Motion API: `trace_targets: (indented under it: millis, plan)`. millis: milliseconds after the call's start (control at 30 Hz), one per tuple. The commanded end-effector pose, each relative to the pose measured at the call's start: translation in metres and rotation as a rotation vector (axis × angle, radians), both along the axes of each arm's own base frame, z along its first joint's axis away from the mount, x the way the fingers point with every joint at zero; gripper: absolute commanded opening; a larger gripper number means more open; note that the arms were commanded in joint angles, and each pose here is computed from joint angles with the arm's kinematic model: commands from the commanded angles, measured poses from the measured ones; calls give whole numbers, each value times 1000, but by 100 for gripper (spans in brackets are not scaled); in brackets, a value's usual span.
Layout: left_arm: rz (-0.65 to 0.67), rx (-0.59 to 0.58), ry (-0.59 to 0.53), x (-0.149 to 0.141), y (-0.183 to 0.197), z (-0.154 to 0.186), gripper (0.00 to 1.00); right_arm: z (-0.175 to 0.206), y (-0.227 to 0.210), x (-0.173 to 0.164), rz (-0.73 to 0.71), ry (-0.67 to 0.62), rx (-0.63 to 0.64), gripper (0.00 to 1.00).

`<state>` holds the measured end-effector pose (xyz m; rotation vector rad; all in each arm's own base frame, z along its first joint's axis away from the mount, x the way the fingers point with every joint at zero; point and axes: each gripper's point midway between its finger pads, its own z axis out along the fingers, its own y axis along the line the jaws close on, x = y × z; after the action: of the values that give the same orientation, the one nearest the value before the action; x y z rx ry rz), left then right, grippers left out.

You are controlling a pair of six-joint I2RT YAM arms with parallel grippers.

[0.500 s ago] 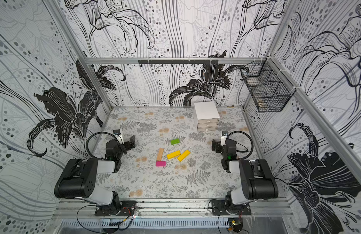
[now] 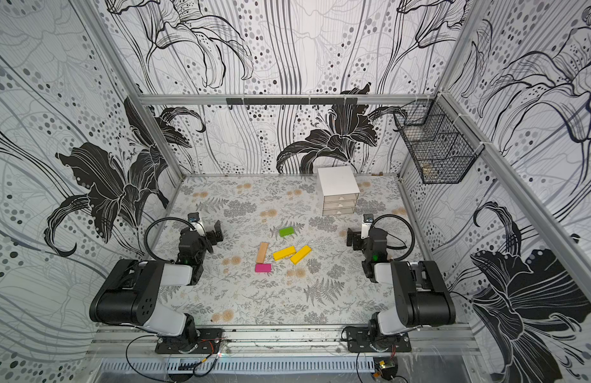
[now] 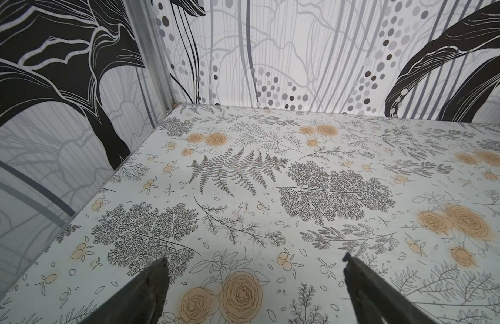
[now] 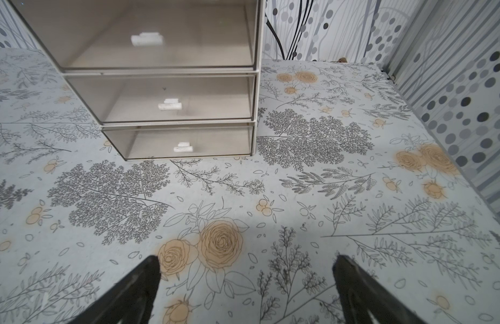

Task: Assemble the letter h with building blocks
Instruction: Move the building block to the center of the board.

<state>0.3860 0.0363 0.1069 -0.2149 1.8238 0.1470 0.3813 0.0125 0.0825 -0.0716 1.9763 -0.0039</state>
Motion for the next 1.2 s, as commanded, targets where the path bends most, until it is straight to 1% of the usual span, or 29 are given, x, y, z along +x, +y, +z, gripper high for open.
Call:
trace_targets:
  millis: [0,167,267,300,333,367,400,433,467,500,533,567,600,633,667,700,733,767,800,867,933,967,1000,1033,1100,1133,1167]
  plan:
    - [35,19,-46,1,7,10,99,8,3,8,13,-30,-4,99]
    - [48,28,-51,-1,8,10,99,9,1,8,5,-35,-7,99]
    - [47,21,-43,0,8,9,99,16,-14,3,-90,-68,-4,99]
    - [48,14,-37,2,9,9,99,26,-22,0,-141,-95,-6,99]
    - [65,5,-33,1,14,9,99,39,-25,-1,-165,-92,-14,99]
    - [123,-11,-28,1,24,9,99,50,-26,-2,-183,-23,-10,99]
    - [147,-17,-30,-1,29,12,99,65,-26,0,-201,10,18,99]
    - [127,-7,-36,0,26,16,99,76,-22,2,-191,33,37,99]
    - [105,25,-5,3,20,18,99,88,-18,1,-185,62,38,99]
    - [94,28,52,8,17,23,100,98,-18,-1,-199,80,31,99]
    - [84,27,80,12,15,32,98,105,-17,-4,-202,79,41,99]
    - [112,17,53,16,19,52,96,109,-19,-9,-228,49,76,99]
    - [161,-25,-5,14,24,75,96,104,-42,-19,-394,13,130,99]
    - [207,-69,-57,10,30,94,97,92,-72,-38,-638,-3,223,100]
    - [281,-134,-109,2,39,112,99,75,-82,-54,-731,56,337,100]
    - [362,-209,-138,-8,48,124,99,74,-72,-46,-614,102,383,97]
    - [411,-258,-136,-15,52,131,99,78,-71,-46,-606,134,358,96]
    - [441,-311,-102,-22,53,134,99,78,-69,-50,-625,197,326,96]
    - [451,-369,-53,-25,48,132,99,80,-64,-52,-630,248,300,98]
    - [349,-435,26,-16,21,125,99,91,-53,-58,-665,285,234,99]
    - [304,-449,66,-15,-11,114,99,107,-44,-69,-747,272,140,99]
    - [272,-450,65,-16,-30,113,99,110,-37,-73,-750,284,115,99]
    - [225,-436,58,-17,-52,113,99,106,-26,-70,-691,309,109,82]
    - [195,-419,53,-19,-69,113,99,98,-14,-66,-622,341,139,75]
    - [158,-357,65,-25,-96,110,99,80,21,-66,-449,419,258,74]
    - [160,-328,72,-28,-103,108,99,75,36,-66,-372,444,296,68]
    - [146,-300,77,-31,-112,107,99,71,51,-68,-311,465,313,65]
